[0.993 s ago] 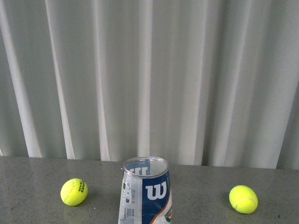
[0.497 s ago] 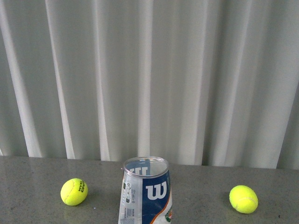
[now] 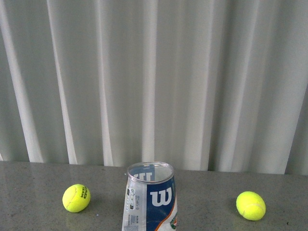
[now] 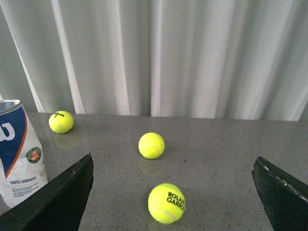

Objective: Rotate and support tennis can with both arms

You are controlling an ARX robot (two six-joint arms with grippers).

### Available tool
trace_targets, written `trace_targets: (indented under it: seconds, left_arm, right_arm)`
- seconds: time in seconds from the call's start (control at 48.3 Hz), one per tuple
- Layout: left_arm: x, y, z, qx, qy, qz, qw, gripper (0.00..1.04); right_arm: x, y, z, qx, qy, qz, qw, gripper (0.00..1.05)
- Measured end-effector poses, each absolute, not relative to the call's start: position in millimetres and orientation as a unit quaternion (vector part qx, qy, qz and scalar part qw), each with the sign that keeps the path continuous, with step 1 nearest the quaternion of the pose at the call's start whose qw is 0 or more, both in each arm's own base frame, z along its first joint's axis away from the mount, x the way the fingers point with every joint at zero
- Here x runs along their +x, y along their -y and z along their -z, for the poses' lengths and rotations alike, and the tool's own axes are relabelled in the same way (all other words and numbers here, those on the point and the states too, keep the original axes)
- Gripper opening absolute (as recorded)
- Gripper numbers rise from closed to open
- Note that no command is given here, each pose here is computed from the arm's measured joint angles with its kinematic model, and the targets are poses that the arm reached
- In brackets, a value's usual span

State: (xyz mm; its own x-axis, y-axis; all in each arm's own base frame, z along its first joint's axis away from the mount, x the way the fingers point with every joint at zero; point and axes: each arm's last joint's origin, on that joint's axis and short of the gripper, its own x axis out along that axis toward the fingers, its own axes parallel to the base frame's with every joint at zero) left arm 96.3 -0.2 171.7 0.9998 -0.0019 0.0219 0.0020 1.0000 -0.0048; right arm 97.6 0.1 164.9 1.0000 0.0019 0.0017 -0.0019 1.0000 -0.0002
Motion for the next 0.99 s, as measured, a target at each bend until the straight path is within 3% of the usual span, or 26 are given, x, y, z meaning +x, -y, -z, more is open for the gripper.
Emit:
trace_targets:
  seconds: [0.993]
  left_arm:
    - [96.3,0.2,-171.7,-0.002,0.011,0.001,1.0,0.98]
  right_arm:
    - [97.6,-0.1,-164.9,0.0,0.001,-0.001,1.0,0.98]
